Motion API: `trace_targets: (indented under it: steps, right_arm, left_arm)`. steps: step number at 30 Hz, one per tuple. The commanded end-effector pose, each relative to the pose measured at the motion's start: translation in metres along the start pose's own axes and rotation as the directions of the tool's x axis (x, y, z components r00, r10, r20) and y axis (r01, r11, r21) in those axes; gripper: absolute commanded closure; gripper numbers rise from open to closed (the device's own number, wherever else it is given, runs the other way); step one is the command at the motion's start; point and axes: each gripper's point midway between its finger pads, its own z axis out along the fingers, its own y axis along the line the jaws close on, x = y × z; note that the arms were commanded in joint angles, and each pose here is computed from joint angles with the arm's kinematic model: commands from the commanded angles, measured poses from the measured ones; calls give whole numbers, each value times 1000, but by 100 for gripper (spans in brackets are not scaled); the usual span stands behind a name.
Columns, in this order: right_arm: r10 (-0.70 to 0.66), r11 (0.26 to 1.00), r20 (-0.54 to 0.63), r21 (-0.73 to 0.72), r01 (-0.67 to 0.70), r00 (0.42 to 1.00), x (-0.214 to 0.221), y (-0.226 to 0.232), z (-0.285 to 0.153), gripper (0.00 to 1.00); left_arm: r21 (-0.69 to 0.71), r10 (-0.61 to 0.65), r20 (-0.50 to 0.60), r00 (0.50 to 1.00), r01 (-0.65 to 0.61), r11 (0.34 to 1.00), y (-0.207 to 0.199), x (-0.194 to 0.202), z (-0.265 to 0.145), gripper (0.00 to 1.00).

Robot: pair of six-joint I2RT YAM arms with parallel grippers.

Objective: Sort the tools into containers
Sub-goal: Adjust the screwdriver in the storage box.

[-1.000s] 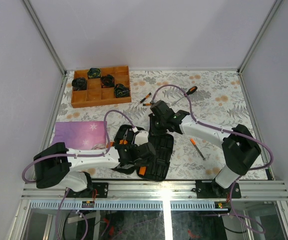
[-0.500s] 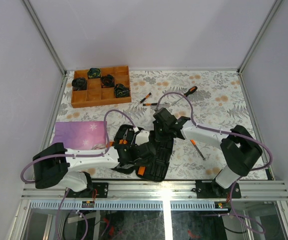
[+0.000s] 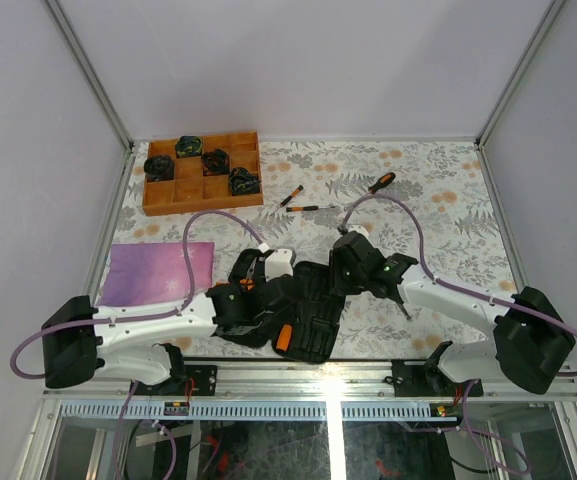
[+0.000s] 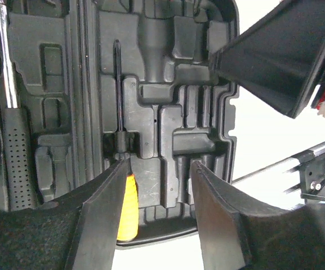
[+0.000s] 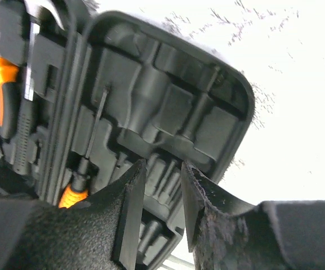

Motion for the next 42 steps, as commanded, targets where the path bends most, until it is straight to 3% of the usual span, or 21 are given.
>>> trace_targets:
  steps: [1,10,22,33,42]
  right_arm:
    - [45,999,29,13,-45,999,6,-8,-5,61]
    - [47,999,-6,-18,-47,999,14,-4,1,60]
    - [41,999,-7,-15,-41,999,17,-7,2,60]
    - [36,999,-28,-12,-36,999,23,-10,8,61]
    - [35,999,-16,-21,-36,999,15,-2,12,63]
  left_arm:
    - [-16,2,25,1000,-1,1000,11,-4,-1,55]
    - [-27,41,-68,997,-42,999,16,25,22,69]
    - [-184,103,-118,988,-123,975,42,39,45,82]
    - [-229,119,-154,981,-153,961,53,47,49,100]
    - [-220,102,-184,978,-142,965,52,57,55,100]
